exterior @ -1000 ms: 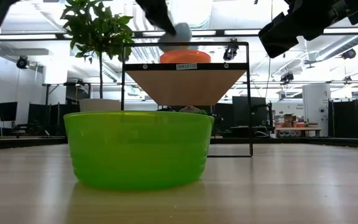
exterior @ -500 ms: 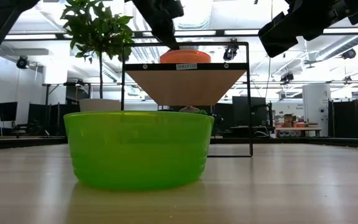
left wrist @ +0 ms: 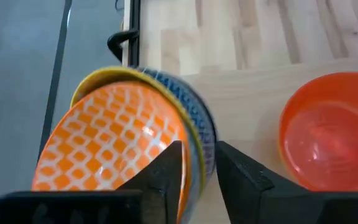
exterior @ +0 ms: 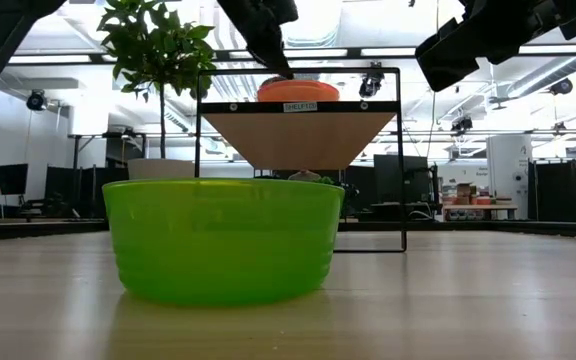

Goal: Place and stack bowls onto a shelf
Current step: Stack the orange patterned bowl on top of the yellow patterned bowl on the shelf

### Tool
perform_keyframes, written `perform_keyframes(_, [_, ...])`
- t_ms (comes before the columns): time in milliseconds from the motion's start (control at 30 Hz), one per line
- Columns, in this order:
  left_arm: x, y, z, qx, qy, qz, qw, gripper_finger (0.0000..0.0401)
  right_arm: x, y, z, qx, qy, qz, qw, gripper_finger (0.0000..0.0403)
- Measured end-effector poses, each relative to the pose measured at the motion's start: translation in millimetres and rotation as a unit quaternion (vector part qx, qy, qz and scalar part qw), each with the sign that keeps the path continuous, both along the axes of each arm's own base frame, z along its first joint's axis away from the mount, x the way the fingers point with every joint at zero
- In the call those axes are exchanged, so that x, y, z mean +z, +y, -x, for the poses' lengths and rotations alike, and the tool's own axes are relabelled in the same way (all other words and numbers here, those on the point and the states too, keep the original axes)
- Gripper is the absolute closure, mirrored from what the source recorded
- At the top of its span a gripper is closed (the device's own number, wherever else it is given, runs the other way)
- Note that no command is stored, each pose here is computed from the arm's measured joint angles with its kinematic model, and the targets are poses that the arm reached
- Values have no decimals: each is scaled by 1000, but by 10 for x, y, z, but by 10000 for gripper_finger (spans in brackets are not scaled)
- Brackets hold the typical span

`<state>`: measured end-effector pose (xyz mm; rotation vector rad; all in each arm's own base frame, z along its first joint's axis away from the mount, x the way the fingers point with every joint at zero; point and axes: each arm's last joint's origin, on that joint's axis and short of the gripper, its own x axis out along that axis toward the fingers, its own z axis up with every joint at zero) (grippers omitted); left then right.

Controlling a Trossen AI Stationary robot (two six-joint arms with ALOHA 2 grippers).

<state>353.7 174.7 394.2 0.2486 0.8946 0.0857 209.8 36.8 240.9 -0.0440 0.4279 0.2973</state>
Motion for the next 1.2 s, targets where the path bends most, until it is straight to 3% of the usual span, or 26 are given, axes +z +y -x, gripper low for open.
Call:
perform_keyframes(300, [200,-225,-21,-23,-26,-8,999,280,0,-3,-2,-4,0,0,1000,330])
perform_keyframes(1200, [339,-410,227,-12,36,31,999,278,32,-1,-15,-13,-11,-23,1000,330])
